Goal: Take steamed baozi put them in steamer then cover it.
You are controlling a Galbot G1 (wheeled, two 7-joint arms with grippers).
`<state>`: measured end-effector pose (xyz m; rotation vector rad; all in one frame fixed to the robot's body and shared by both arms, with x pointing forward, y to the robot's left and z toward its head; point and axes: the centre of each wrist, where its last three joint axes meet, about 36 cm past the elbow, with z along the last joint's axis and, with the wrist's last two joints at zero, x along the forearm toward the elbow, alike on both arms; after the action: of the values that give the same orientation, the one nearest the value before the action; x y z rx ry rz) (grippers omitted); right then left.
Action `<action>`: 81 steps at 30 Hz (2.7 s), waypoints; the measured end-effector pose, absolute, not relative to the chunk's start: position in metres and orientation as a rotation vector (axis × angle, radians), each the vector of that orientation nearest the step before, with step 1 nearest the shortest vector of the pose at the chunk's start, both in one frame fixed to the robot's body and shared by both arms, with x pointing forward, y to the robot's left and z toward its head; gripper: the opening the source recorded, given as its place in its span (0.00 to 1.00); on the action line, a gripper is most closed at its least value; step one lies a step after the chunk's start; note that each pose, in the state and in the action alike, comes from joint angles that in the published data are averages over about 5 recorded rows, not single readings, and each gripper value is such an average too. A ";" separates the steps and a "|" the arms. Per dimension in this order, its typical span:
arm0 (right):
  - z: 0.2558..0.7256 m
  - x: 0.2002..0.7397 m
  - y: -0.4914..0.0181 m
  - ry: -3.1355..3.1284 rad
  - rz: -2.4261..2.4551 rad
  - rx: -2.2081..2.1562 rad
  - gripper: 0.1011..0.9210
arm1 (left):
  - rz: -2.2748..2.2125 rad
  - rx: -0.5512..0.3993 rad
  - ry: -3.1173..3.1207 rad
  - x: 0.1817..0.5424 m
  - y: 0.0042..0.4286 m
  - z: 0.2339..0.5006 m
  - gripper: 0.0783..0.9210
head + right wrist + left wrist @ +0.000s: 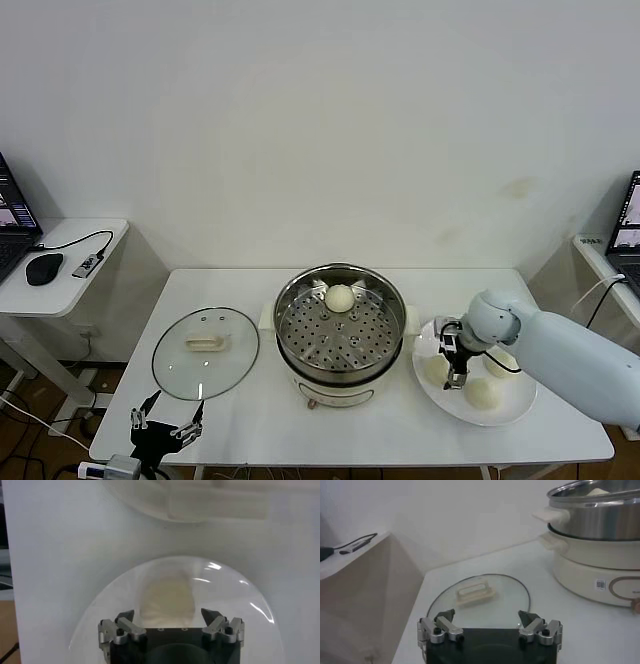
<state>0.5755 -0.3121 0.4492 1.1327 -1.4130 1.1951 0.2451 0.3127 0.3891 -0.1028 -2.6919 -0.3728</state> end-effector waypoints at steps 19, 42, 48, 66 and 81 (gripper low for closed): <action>0.462 0.579 -0.322 -1.439 1.185 1.128 0.52 | -0.362 -0.087 -2.696 0.247 0.312 0.387 0.88; 0.658 0.605 -0.274 -1.543 1.236 1.211 0.52 | -0.441 -0.098 -2.747 0.260 0.310 0.404 0.88; 0.687 0.614 -0.223 -1.531 1.233 1.290 0.53 | -0.440 -0.093 -2.763 0.261 0.308 0.410 0.88; 0.658 0.641 -0.067 -1.399 1.271 1.438 0.53 | -0.413 -0.073 -2.783 0.260 0.308 0.418 0.88; 0.596 0.648 -0.007 -1.327 1.292 1.441 0.52 | -0.402 -0.091 -2.778 0.263 0.309 0.417 0.88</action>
<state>0.6480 -0.0071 0.5963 1.4410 -1.3270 1.2925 0.2632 0.3095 0.4174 -0.0910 -2.7780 -0.4022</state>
